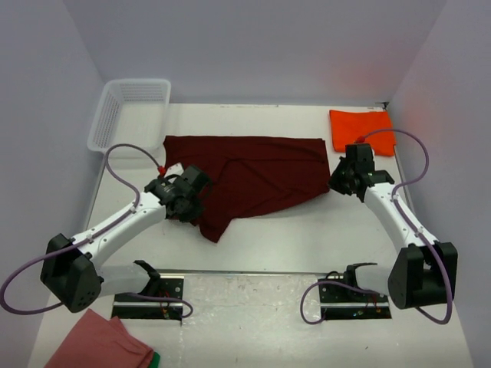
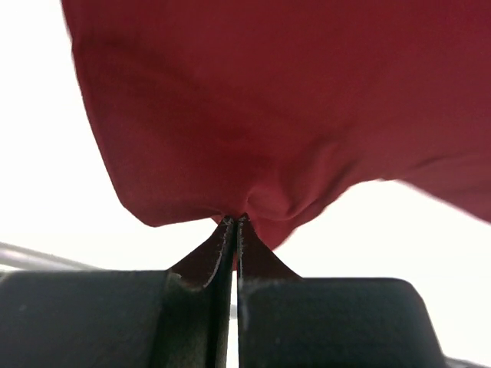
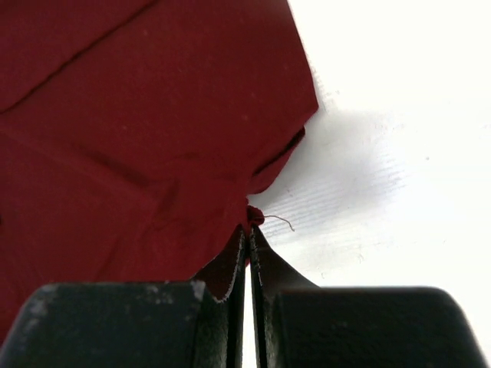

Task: Fold and stack the t-shirts
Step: Grap the side of the flattened tshirt closest away from the robot with both arms, then fold the other side of the tshirt into a rectangle, then rotate the tshirt 85 degrees

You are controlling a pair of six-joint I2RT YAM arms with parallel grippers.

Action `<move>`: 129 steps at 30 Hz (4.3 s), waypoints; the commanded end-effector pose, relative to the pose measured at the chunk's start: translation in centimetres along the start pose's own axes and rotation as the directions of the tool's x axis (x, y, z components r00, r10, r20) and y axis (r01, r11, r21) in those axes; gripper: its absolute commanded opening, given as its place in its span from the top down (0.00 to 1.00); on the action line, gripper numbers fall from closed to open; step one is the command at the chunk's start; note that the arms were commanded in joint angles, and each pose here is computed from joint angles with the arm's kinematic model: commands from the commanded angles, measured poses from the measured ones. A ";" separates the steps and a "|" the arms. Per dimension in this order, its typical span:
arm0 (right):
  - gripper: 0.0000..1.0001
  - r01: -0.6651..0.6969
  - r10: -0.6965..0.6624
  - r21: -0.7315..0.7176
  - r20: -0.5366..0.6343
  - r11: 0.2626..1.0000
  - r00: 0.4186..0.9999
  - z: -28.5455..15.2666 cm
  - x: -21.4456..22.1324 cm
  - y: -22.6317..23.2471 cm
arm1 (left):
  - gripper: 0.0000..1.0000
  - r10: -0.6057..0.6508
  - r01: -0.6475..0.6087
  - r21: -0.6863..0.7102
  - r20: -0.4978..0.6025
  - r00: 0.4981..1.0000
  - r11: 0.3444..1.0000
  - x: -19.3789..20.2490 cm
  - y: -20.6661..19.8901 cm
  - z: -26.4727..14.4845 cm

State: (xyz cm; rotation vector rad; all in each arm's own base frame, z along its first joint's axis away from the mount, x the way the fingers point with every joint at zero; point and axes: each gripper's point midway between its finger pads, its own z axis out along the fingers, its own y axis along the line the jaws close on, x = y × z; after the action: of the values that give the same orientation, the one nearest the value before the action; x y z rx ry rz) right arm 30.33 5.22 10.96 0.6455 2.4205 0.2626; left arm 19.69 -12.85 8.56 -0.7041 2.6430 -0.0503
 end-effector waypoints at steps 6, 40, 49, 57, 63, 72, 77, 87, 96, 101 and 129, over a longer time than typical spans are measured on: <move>1.00 0.075 -0.077 0.053 0.018 0.996 0.997 0.4 -4.6 1.9 | 1.00 0.028 -0.053 0.080 0.287 0.958 0.995 -11.2 -6.2 -4.3; 1.00 0.158 -0.128 0.203 -0.152 0.966 0.980 11.3 -11.4 3.4 | 1.00 0.035 -0.078 0.144 0.281 0.959 0.986 -29.1 -14.7 5.2; 1.00 0.163 -0.128 0.216 -0.166 0.963 0.978 13.7 -12.9 2.6 | 1.00 0.047 -0.079 0.111 0.261 0.964 0.991 -30.3 -13.8 8.8; 1.00 0.173 -0.147 0.180 -0.149 0.968 0.978 15.5 -15.1 4.0 | 0.91 0.078 -0.110 0.114 0.257 0.963 0.987 -31.3 -14.1 10.7; 0.64 0.186 -0.171 0.157 -0.108 0.970 0.979 18.0 -17.0 5.0 | 0.59 0.106 -0.174 0.199 0.313 0.944 0.964 -31.8 -16.0 10.1; 0.28 0.202 -0.207 0.097 0.037 0.975 0.978 11.3 -19.4 8.3 | 0.46 0.027 -0.184 0.261 0.509 0.860 0.948 -31.0 -15.7 -2.2; 0.30 0.239 -0.240 0.086 -0.001 0.967 0.971 7.7 -16.2 7.6 | 0.91 0.017 -0.158 0.363 0.363 0.932 0.918 -24.7 -14.3 -2.3; 1.00 0.183 -0.210 -0.130 -0.238 0.974 0.948 10.3 -8.8 12.9 | 1.00 0.036 -0.077 0.348 0.124 0.992 0.934 -15.8 -10.1 4.3; 1.00 0.189 -0.227 -0.143 -0.323 0.971 0.919 14.5 -4.5 14.9 | 1.00 0.021 -0.057 0.264 0.135 0.991 0.963 -16.9 -9.1 5.3; 1.00 0.194 -0.224 -0.118 -0.356 0.974 0.907 15.2 -3.4 14.3 | 1.00 -0.009 -0.012 0.195 0.108 0.994 0.981 -17.1 -8.1 7.2; 1.00 0.167 -0.117 0.081 -0.433 0.983 0.894 12.2 6.6 6.9 | 1.00 -0.093 0.097 -0.107 0.038 0.995 0.990 -14.0 1.5 9.6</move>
State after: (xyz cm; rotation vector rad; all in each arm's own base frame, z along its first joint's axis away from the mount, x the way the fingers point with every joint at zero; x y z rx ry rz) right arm 38.83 16.25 1.34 0.4318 2.8730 0.3357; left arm 34.91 -6.33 3.12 -0.8053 2.6547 -0.0133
